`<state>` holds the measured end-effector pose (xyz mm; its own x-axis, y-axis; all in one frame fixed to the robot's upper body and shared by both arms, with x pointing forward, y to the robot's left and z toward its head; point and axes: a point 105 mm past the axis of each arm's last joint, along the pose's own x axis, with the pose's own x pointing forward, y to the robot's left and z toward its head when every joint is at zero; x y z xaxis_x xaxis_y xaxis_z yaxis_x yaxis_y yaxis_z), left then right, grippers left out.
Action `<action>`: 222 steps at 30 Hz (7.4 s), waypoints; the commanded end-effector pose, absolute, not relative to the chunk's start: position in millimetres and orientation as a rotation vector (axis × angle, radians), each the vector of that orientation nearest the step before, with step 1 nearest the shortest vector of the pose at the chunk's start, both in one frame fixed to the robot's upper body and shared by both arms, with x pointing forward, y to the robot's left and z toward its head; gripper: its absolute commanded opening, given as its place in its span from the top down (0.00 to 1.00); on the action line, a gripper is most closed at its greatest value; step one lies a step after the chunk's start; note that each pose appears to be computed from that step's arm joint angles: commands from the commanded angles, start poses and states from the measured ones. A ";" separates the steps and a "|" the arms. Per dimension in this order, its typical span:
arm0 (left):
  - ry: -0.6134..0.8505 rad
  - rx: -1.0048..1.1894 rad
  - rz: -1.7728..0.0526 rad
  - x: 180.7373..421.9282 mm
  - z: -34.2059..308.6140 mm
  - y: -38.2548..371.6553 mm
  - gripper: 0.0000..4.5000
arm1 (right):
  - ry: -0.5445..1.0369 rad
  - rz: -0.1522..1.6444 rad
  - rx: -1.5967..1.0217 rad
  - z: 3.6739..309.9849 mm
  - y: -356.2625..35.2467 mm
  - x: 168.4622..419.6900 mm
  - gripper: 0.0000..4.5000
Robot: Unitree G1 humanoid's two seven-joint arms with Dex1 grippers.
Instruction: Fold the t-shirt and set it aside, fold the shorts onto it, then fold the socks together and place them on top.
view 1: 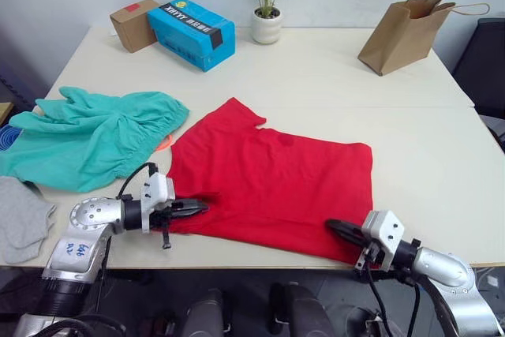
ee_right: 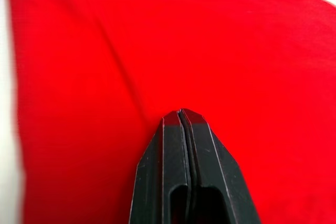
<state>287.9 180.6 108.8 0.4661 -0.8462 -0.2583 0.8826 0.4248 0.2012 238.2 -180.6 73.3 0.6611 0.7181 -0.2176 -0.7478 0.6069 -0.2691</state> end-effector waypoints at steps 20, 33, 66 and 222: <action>0.021 0.322 -1.044 263.2 138.9 198.1 1.00 | -0.066 0.901 -0.300 97.9 -181.8 226.3 1.00; 0.103 0.328 -0.792 265.2 89.2 232.7 1.00 | 0.075 0.663 -0.336 53.0 -236.6 210.3 1.00; 0.328 0.676 -0.948 234.8 75.9 256.1 0.34 | 0.232 1.010 -0.520 58.1 -215.5 191.9 0.64; 0.416 0.444 -1.032 168.7 75.5 235.3 1.00 | 0.372 1.081 -0.462 72.3 -241.9 171.0 0.99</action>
